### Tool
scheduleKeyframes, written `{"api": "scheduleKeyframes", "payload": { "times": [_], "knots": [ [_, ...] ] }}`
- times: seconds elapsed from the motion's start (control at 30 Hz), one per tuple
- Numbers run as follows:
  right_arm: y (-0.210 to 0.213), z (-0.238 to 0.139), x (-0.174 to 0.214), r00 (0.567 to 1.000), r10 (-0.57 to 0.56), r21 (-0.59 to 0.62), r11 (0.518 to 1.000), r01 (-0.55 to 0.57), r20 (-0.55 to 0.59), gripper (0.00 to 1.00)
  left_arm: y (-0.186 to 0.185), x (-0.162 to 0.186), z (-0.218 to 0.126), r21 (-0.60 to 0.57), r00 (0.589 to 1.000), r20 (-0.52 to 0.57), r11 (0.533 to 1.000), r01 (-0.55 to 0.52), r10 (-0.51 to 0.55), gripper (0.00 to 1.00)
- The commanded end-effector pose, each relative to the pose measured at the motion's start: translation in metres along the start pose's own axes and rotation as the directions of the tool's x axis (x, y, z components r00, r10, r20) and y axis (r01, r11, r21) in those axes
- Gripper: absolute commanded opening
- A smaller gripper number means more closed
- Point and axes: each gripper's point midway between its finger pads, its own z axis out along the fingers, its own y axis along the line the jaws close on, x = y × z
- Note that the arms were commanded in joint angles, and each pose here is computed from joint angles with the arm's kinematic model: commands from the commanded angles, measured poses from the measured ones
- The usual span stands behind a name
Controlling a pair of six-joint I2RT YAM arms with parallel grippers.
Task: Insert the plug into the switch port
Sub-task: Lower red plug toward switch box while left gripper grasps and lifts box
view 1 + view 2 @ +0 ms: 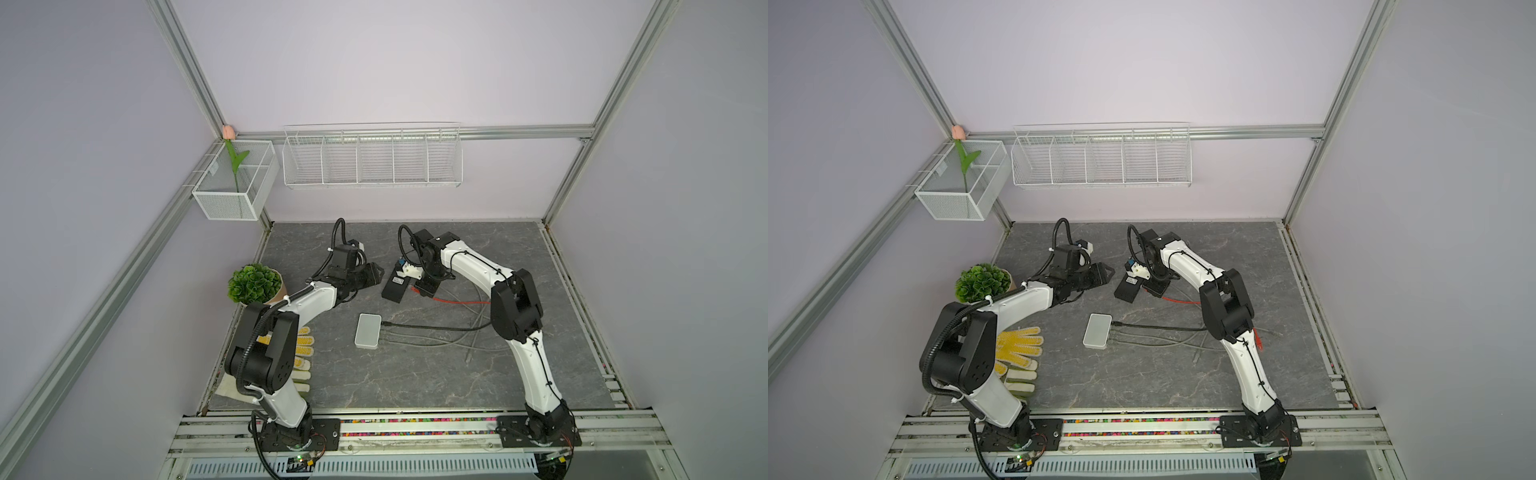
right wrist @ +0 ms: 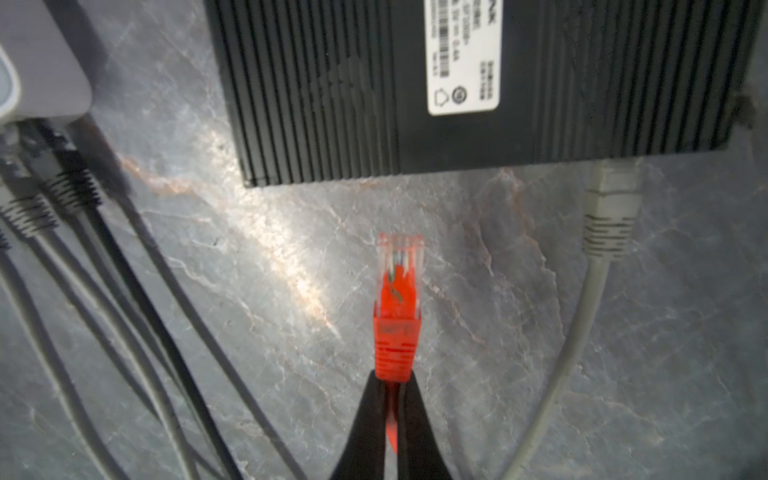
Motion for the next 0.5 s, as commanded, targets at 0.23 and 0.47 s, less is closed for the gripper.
{"api": "scheduleKeyframes", "payload": {
  "times": [0.23,0.47],
  "knots": [
    [-0.016,0.015,0.008,0.999,0.011,-0.020,1.000,-0.012,-0.042,0.07,-0.003,0.003,0.036,0.007,0.997,-0.065,0.999,-0.044,0.044,0.50],
    [-0.023,0.021,0.004,0.999,0.021,-0.014,1.000,-0.021,-0.031,0.07,-0.002,0.006,0.051,-0.002,0.993,-0.104,0.998,-0.056,0.056,0.49]
  ]
}}
